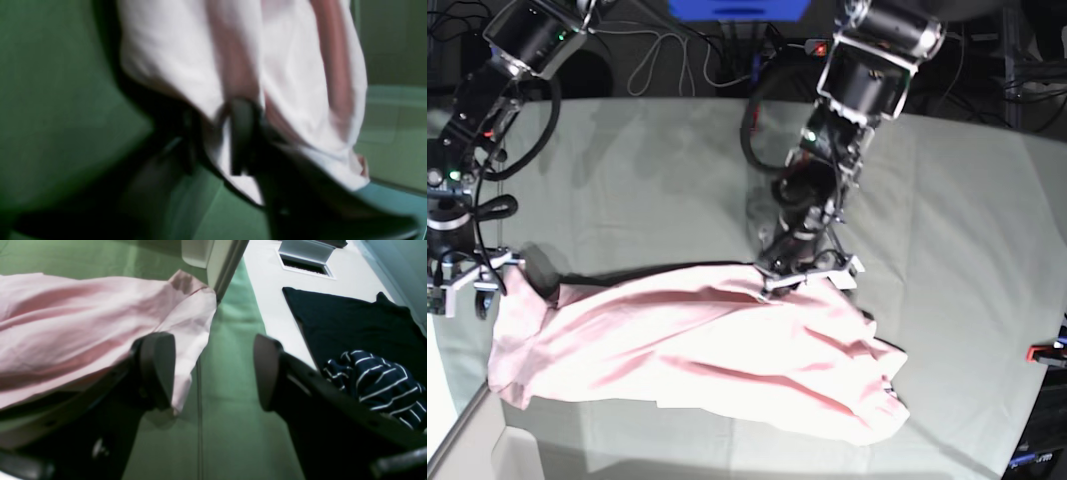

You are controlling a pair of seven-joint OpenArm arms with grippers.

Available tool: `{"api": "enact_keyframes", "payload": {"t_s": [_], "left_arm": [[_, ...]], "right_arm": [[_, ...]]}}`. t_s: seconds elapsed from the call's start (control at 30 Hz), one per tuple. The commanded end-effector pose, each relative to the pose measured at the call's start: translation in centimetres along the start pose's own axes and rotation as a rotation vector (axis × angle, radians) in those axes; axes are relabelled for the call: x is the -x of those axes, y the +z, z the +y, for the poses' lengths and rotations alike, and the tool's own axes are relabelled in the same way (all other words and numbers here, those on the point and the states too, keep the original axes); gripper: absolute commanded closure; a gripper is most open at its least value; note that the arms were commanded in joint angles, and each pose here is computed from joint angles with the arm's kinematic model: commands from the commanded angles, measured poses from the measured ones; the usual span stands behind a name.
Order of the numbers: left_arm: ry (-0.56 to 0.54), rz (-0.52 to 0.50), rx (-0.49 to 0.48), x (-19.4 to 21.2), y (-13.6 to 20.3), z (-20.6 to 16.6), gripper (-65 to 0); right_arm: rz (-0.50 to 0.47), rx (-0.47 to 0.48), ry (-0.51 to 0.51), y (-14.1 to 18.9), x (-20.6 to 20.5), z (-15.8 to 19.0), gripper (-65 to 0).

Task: Layout the t-shirt on the table in an organized manner, then fold the t-shirt properly
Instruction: 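Grasp the shirt edge with the left gripper beside the right gripper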

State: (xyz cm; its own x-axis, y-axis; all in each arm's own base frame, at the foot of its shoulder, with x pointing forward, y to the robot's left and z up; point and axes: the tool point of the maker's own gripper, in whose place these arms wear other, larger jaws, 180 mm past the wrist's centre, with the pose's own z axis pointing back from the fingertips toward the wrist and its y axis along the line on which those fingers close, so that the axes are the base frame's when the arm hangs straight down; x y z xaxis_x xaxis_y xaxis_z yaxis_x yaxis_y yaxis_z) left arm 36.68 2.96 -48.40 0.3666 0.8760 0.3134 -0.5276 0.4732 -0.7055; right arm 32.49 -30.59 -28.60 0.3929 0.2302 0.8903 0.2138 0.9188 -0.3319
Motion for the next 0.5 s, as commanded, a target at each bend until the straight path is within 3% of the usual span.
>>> {"api": "enact_keyframes", "payload": {"t_s": [0.0, 0.03, 0.17, 0.47], "left_arm": [[0.031, 0.062, -0.083, 1.6, 0.2, 2.0, -4.5], [0.042, 0.063, -0.079, 1.6, 0.2, 1.8, 0.0], [0.055, 0.046, -0.001, 0.7, 1.4, 0.0, 0.0], [-0.01, -0.077, 0.154, -5.3, 10.4, 0.7, 0.0]], "right_arm": [[-0.062, 0.017, -0.001, 0.0, -1.8, -0.7, -37.3], [-0.062, 0.017, -0.001, 0.0, -1.8, -0.7, -37.3], [-0.068, 0.024, 0.015, -0.1, -2.0, -1.2, -37.3], [-0.058, 0.021, 0.011, 0.0, -1.7, -1.0, -37.3]]}}
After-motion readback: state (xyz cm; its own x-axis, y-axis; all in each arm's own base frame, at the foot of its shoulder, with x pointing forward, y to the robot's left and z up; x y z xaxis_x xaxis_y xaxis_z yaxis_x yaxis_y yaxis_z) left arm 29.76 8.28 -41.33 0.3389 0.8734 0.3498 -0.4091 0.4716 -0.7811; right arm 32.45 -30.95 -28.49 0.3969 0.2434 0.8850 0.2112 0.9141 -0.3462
